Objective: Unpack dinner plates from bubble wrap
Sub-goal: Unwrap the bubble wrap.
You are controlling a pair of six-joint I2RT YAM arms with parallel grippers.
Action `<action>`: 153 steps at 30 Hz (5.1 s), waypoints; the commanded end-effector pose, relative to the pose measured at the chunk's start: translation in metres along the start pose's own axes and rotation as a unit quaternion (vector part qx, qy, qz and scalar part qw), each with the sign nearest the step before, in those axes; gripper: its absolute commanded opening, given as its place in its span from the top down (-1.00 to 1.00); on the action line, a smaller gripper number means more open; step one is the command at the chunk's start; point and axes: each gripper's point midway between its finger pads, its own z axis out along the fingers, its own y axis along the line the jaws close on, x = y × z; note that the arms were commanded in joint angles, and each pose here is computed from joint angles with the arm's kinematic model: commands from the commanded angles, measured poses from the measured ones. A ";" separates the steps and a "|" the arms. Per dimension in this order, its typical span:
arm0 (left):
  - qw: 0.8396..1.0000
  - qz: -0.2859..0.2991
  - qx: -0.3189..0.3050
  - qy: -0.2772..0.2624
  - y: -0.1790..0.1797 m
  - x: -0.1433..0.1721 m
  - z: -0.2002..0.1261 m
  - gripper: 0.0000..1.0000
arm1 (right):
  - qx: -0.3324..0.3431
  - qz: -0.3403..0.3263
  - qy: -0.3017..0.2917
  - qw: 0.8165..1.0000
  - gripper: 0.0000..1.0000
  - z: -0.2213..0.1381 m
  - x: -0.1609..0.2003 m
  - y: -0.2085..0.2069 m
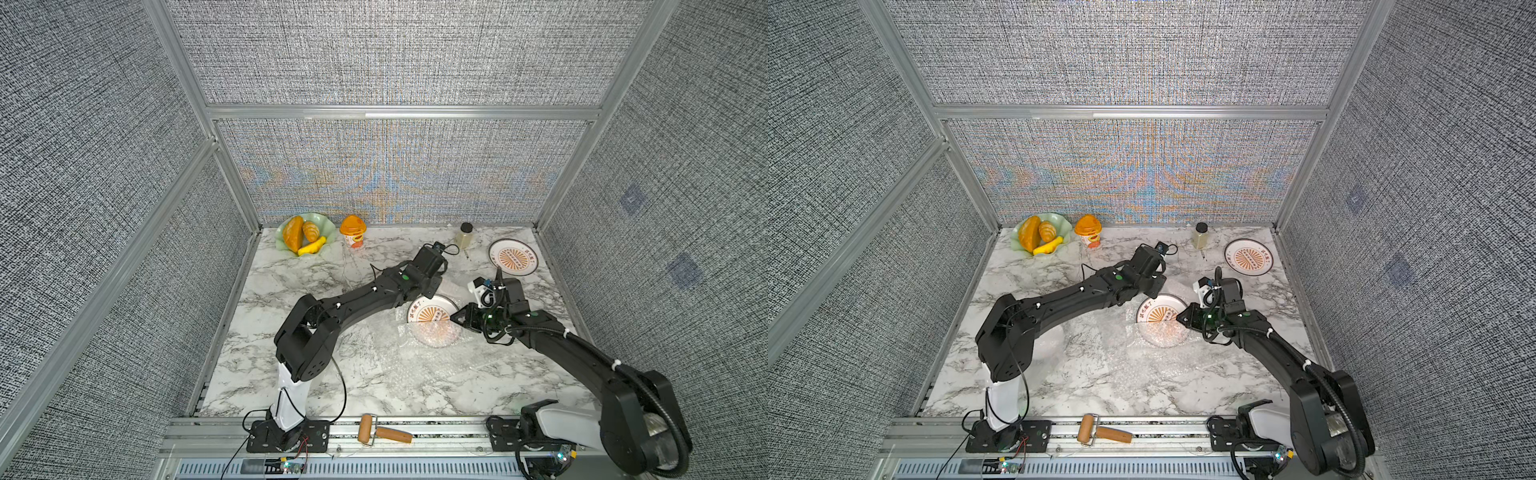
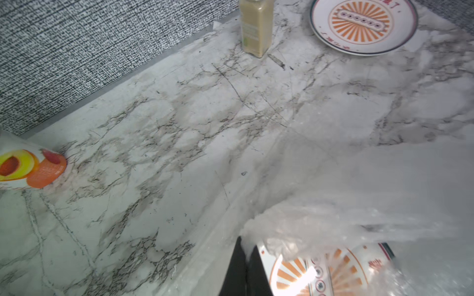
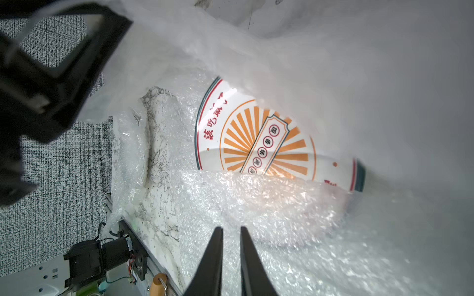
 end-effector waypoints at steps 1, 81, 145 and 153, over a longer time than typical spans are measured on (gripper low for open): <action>1.000 -0.014 0.008 0.018 0.010 0.002 0.016 0.88 | 0.050 0.010 0.004 0.999 0.48 -0.010 0.005 -0.015; 0.868 -0.116 0.432 0.213 -0.124 0.215 -0.095 -0.99 | -0.012 0.100 0.005 0.995 -0.98 0.094 -0.154 -0.038; 0.896 -0.276 0.327 0.121 -0.010 0.117 0.009 -0.98 | -0.014 0.135 -0.039 0.990 -0.97 -0.025 0.010 -0.058; 0.893 -0.267 0.353 0.084 -0.012 0.098 -0.035 -0.99 | -0.010 0.110 -0.028 0.993 -0.80 -0.017 -0.008 -0.053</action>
